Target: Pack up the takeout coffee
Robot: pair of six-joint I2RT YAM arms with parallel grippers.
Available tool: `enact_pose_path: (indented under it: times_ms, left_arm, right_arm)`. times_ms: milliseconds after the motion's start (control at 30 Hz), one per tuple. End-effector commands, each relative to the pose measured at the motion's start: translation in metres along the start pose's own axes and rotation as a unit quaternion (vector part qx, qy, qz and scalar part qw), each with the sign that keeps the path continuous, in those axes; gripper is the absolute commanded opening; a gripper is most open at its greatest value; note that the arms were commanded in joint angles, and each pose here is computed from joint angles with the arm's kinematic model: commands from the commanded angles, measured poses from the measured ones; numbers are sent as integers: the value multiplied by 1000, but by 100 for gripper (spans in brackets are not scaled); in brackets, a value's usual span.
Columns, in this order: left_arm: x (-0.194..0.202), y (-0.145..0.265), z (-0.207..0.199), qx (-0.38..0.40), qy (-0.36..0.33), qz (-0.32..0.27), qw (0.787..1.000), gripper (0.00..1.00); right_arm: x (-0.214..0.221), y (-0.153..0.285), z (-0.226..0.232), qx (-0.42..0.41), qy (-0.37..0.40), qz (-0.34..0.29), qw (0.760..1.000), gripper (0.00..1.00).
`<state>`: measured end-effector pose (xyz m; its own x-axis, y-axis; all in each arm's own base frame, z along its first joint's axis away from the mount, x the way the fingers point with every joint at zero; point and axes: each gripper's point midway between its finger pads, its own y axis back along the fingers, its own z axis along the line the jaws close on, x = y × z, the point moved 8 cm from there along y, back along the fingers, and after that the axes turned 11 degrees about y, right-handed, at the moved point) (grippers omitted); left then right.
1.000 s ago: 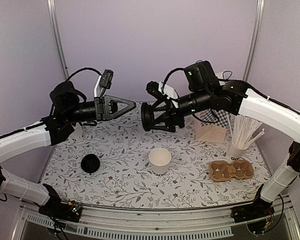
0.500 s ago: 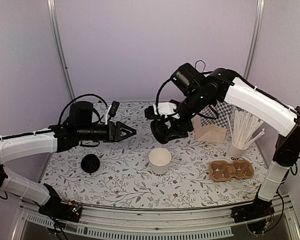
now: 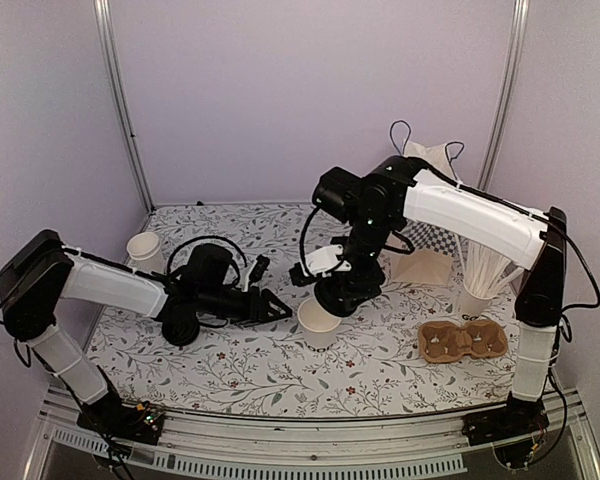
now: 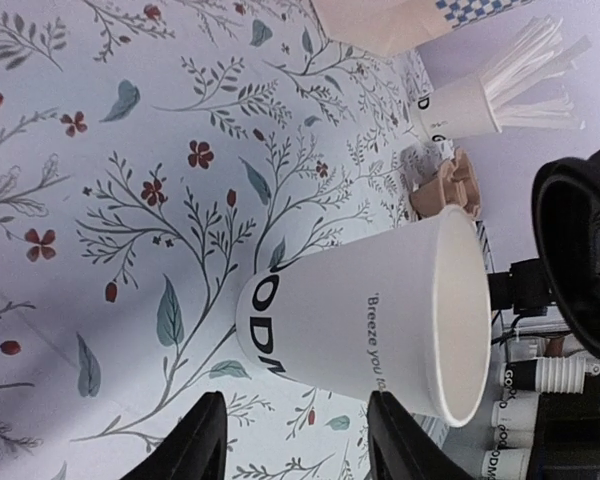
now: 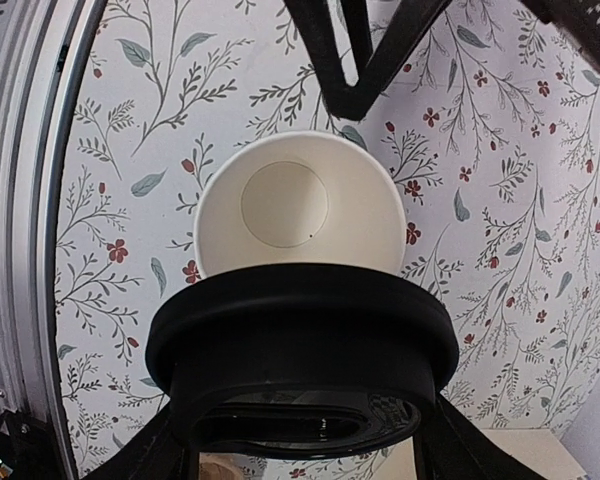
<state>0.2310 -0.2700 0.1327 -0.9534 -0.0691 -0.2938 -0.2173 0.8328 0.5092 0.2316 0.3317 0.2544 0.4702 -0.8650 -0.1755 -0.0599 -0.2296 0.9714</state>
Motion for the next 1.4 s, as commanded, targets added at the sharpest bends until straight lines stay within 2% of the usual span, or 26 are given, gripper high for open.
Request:
enact_pose_path:
  times_ms: [0,333,767,1067,1367]
  left_arm:
    - [10,-24,-10,38,-19,13,999,50]
    - [25,-67,-16,68,-24,57,996,48]
    - [29,-64,-7,48,-22,58,997,48]
    - [29,-66,-8,50,-19,59,997,47]
    - [30,-66,-6,49,-19,61,997,47]
  right_arm:
    - [-7,0,1,6,29,24,999,68]
    - [-17,-16,6,-1,49,54,997,70]
    - [-2,-15,17,7,65,111,992,71]
    - [-1,-19,22,2,68,125,990,72]
    - [-6,-3,19,39,84,140,986,72]
